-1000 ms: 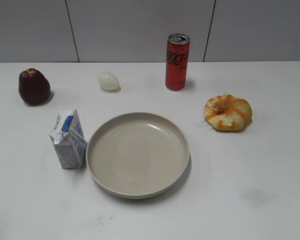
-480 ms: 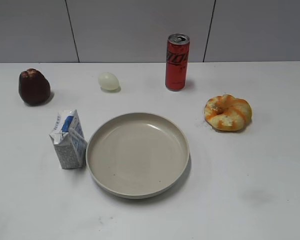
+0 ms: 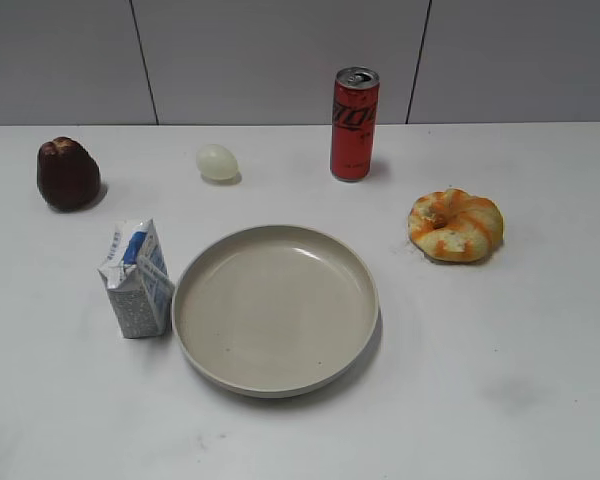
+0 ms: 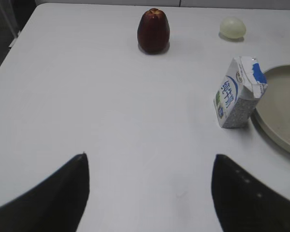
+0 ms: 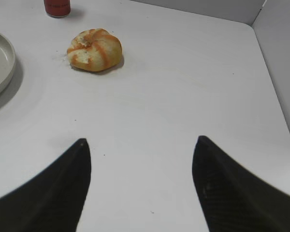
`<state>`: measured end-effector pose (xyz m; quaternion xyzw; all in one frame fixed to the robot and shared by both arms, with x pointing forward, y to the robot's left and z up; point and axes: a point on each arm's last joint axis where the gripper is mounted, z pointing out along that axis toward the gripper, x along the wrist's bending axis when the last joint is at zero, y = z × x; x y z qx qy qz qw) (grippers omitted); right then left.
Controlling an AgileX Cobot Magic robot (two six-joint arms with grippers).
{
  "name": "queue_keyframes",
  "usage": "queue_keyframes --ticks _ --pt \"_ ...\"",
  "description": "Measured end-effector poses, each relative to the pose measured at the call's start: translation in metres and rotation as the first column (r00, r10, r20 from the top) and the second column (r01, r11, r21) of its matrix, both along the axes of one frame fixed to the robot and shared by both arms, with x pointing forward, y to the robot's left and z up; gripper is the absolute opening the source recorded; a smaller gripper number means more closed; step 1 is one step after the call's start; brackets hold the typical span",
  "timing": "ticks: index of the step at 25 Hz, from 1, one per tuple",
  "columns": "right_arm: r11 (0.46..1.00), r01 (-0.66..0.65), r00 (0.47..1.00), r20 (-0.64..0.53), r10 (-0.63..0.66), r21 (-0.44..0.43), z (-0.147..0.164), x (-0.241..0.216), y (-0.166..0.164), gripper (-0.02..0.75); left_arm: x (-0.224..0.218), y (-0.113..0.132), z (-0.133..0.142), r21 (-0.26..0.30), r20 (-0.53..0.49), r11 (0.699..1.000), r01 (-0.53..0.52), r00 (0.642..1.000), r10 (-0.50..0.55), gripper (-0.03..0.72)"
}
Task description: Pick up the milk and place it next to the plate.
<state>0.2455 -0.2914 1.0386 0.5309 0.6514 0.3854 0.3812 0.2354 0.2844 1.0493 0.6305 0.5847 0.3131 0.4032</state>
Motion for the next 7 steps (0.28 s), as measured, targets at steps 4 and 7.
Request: queue_keyframes --ticks 4,7 --pt "1.0 0.0 1.0 0.0 0.0 0.0 0.0 0.0 0.0 0.5 -0.0003 0.0001 0.0 0.0 0.0 1.0 0.022 1.0 -0.022 0.594" --pt "1.0 0.0 1.0 0.0 0.0 0.0 0.0 0.0 0.0 0.5 -0.0009 0.0002 0.0 0.0 0.0 0.998 0.055 0.998 -0.055 0.594"
